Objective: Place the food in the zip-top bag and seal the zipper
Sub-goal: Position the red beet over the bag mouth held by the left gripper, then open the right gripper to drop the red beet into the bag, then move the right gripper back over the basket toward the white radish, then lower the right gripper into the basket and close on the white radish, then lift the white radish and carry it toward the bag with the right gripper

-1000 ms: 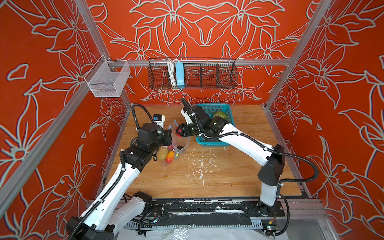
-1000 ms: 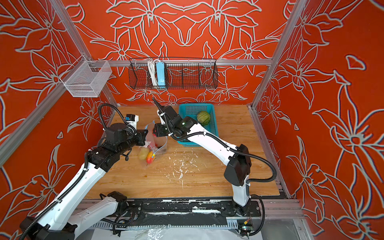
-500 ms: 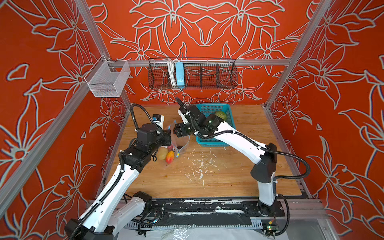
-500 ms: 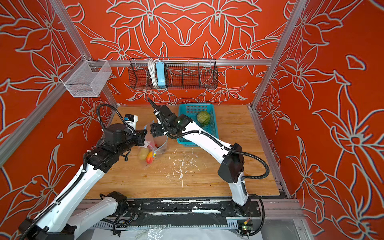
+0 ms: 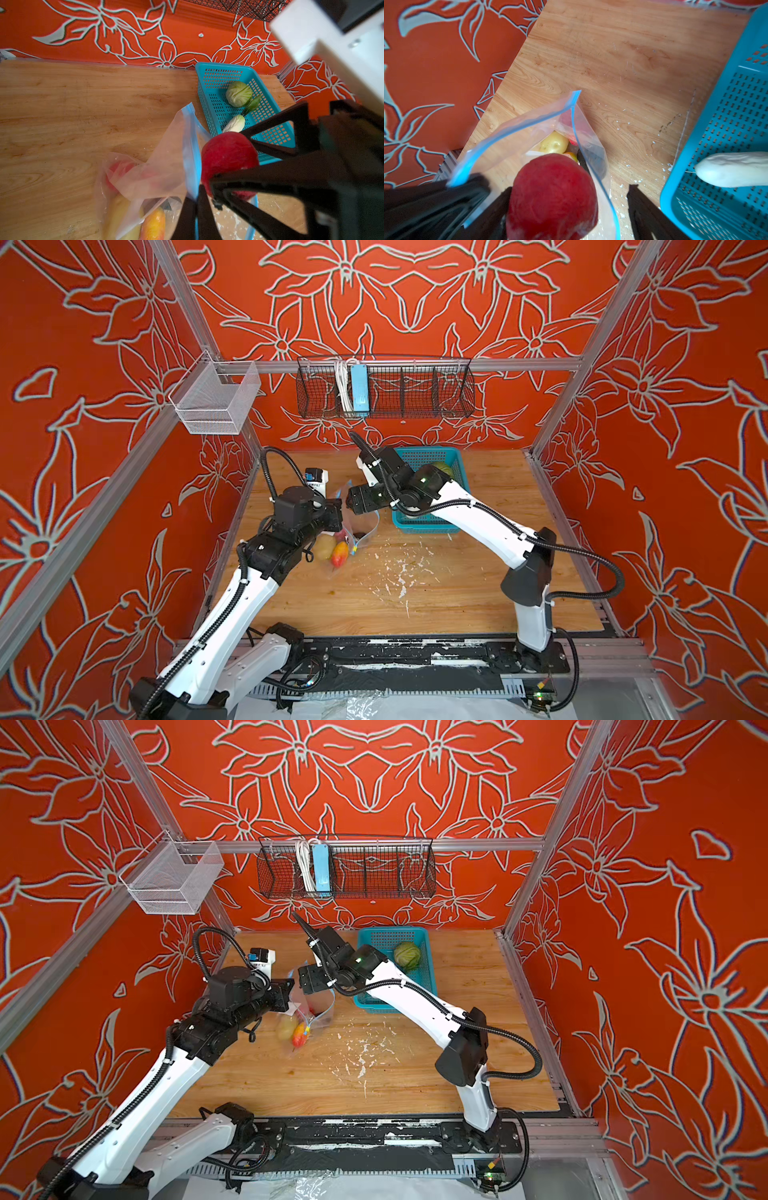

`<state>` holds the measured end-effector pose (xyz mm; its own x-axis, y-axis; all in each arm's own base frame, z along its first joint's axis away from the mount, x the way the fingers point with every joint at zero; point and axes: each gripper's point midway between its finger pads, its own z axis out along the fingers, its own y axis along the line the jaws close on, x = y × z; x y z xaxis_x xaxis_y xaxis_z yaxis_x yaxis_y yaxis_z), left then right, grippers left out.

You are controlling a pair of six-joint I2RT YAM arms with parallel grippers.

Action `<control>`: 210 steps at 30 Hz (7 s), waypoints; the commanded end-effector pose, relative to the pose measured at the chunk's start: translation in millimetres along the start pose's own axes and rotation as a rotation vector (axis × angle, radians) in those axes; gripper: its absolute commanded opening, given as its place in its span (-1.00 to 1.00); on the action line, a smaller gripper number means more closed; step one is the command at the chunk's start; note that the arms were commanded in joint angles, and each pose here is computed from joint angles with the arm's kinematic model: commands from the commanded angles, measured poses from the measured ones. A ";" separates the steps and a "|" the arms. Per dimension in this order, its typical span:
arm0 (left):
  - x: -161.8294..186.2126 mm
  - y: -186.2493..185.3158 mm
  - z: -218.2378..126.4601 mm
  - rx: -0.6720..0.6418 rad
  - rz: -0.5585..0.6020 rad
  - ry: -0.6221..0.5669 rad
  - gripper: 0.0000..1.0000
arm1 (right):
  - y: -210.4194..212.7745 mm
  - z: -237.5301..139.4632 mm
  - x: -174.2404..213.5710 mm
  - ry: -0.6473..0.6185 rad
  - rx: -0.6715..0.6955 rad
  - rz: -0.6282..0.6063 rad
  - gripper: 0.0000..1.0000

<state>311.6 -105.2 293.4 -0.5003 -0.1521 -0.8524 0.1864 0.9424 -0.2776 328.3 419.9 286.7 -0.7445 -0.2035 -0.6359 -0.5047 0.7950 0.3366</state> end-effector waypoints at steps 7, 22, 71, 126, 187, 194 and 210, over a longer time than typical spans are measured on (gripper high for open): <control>-33.4 -13.6 -1.8 0.028 -0.066 -0.019 -1.00 | -20.1 7.2 26.4 0.095 0.084 -0.029 0.75; -45.1 2.4 -31.9 -0.056 -0.132 -0.115 -1.00 | -60.9 15.7 33.9 0.125 0.063 0.017 0.92; -19.0 -5.8 28.7 0.019 -0.073 -0.034 -1.00 | -169.9 -36.6 6.8 0.043 0.356 0.236 0.96; -5.3 -7.5 22.0 0.042 -0.055 -0.004 -1.00 | -295.1 102.0 87.4 0.380 0.574 0.524 0.82; -3.7 -7.4 26.4 0.045 -0.057 -0.005 -1.00 | -173.3 -30.9 -7.1 -0.036 0.028 0.305 -0.11; -1.6 -10.6 30.2 0.063 -0.060 0.013 -1.00 | -139.1 -59.0 -21.5 -0.152 -0.031 0.280 -0.13; -16.1 -36.1 31.6 0.164 -0.089 0.079 -1.00 | -60.3 -66.8 -36.3 -0.221 -0.085 0.123 -0.14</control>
<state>342.4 -141.7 293.0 -0.5755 -0.1933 -0.7946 0.2520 0.8824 -0.3973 349.2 335.5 317.4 -0.7388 0.0034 -0.6739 -0.4426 0.7517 0.4890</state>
